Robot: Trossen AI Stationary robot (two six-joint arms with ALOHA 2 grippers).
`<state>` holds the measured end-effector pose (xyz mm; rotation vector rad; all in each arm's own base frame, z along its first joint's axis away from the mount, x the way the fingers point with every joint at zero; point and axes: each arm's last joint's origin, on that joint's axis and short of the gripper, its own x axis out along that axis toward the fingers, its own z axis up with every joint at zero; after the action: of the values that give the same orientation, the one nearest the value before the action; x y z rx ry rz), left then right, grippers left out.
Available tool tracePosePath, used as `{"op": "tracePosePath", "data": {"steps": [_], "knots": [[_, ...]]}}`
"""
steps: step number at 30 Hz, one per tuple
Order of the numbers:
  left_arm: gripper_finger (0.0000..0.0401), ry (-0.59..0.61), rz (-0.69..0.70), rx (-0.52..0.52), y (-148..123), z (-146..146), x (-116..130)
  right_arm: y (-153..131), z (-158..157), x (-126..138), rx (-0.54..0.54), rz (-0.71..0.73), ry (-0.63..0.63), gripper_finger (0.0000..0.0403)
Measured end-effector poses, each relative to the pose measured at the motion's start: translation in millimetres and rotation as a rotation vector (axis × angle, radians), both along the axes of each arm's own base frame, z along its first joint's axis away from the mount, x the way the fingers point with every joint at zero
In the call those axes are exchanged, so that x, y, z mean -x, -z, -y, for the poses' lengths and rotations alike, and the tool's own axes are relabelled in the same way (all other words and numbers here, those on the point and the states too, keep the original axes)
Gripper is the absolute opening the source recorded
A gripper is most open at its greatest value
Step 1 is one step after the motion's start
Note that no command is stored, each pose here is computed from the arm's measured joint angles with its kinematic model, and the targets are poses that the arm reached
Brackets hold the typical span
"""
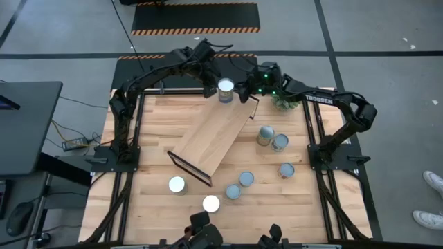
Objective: Pick and place cans onto a shelf
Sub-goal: Put the canned peas on the shelf
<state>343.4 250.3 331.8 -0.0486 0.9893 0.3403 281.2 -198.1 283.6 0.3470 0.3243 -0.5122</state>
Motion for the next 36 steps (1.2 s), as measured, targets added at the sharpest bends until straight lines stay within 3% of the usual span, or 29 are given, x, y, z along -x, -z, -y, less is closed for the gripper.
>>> {"op": "tracePosePath", "data": {"steps": [13,16,23,36], "knots": [[0.0187,0.023,-0.012,0.043,1.1,3.4,1.9,-7.3,5.3,0.4,0.114,0.029,0.013,0.0073],[0.0187,-0.017,-0.049,-0.008,1.2,1.8,2.9,-5.3,4.0,7.5,0.072,-0.027,0.041,0.0072],[0.0187,-0.052,-0.021,-0.081,-2.4,-3.8,0.5,-2.5,-13.6,3.6,-0.04,-0.047,-0.051,0.0062],[0.0187,0.02,0.012,-0.02,-1.9,7.8,-6.8,-5.4,-18.3,-1.7,0.051,-0.062,0.003,0.0047]]}}
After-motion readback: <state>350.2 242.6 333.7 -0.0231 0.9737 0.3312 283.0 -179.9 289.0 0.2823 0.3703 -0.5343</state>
